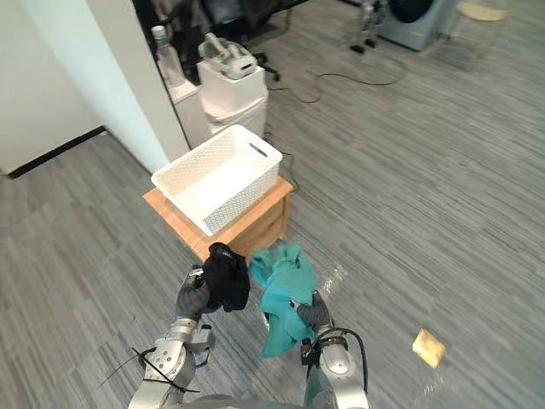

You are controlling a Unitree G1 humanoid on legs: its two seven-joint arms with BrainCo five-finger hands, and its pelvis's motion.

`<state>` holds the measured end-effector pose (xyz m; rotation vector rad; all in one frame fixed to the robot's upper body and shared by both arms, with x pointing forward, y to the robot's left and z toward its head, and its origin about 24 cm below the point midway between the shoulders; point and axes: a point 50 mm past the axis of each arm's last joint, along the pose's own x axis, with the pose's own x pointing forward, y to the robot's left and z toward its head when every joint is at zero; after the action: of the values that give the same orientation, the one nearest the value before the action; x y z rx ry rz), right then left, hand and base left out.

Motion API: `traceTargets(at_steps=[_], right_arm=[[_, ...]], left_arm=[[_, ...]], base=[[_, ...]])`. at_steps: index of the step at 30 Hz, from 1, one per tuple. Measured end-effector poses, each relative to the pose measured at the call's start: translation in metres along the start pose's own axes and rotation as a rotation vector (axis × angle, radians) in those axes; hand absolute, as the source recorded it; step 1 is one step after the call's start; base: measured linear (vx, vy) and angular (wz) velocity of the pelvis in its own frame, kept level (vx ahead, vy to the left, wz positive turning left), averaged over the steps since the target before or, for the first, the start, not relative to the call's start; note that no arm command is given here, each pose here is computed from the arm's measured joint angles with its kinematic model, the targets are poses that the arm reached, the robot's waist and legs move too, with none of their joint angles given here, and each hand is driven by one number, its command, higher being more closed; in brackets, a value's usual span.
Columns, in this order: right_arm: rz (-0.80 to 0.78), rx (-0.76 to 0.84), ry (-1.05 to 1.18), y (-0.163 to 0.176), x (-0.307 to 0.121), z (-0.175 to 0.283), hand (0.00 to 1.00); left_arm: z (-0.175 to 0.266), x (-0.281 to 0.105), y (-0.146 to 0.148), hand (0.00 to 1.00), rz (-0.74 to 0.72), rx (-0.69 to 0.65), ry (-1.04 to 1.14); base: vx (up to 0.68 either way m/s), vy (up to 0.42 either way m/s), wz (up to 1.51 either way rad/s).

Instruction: Tidy the bed and pick cloth on bed and put in laundry

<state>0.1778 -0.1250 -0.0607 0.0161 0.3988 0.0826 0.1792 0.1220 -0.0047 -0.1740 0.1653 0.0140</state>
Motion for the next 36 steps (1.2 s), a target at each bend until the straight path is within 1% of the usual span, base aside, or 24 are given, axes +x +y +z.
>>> traceTargets(at_steps=[3,7,12,15,18,19,22,24,26,29,32,34,36], right_arm=[[0.01,-0.042,-0.021,-0.008,0.001,0.006,1.0],[-0.032,-0.03,-0.062,-0.019,0.005,0.017,1.0],[-0.135,-0.037,-0.106,-0.045,0.007,0.027,1.0],[-0.202,-0.031,-0.13,-0.06,-0.001,0.032,1.0],[-0.203,-0.035,-0.161,-0.059,-0.002,0.037,1.0],[-0.196,-0.02,-0.181,-0.053,-0.003,0.04,1.0],[-0.195,-0.002,-0.232,-0.048,-0.007,0.049,1.0],[-0.194,-0.008,-0.294,-0.048,-0.008,0.063,1.0],[-0.168,-0.017,-0.373,-0.043,-0.008,0.08,1.0],[-0.143,-0.09,-0.493,-0.048,-0.004,0.111,1.0],[-0.172,-0.158,-0.583,-0.062,-0.007,0.136,1.0],[-0.159,-0.193,-0.656,-0.062,-0.008,0.155,1.0],[-0.141,-0.234,-0.775,-0.06,-0.012,0.183,1.0]], left_arm=[[-0.011,-0.008,-0.004,1.0,0.023,-0.043,0.049],[-0.013,-0.006,-0.011,1.0,-0.002,-0.063,0.056],[0.001,-0.001,-0.02,1.0,-0.056,-0.072,-0.012],[0.009,-0.001,-0.029,1.0,-0.115,-0.075,-0.042],[0.007,-0.002,-0.031,1.0,-0.134,-0.063,-0.034],[0.01,0.0,-0.028,1.0,-0.154,-0.026,-0.047],[0.015,0.006,-0.024,1.0,-0.166,0.01,-0.07],[0.017,0.01,-0.025,1.0,-0.171,0.013,-0.082],[0.015,0.009,-0.02,1.0,-0.169,0.036,-0.072],[0.008,0.003,-0.019,1.0,-0.147,0.009,-0.041],[0.01,0.004,-0.022,1.0,-0.14,-0.029,-0.05],[0.011,0.004,-0.022,1.0,-0.135,-0.052,-0.05],[0.013,0.005,-0.023,1.0,-0.14,-0.056,-0.06]], base=[[0.51,-0.537,0.38],[0.49,-0.46,-0.01],[0.41,-0.211,0.31],[0.36,-0.047,0.51],[0.36,0.058,0.66],[0.29,-0.002,0.85],[0.34,-0.149,1.44],[0.31,-0.267,1.59],[0.28,-0.257,1.05],[0.21,-0.147,0.39],[0.09,-0.08,0.44],[0.0,-0.015,0.05],[-0.05,0.04,0.02]])
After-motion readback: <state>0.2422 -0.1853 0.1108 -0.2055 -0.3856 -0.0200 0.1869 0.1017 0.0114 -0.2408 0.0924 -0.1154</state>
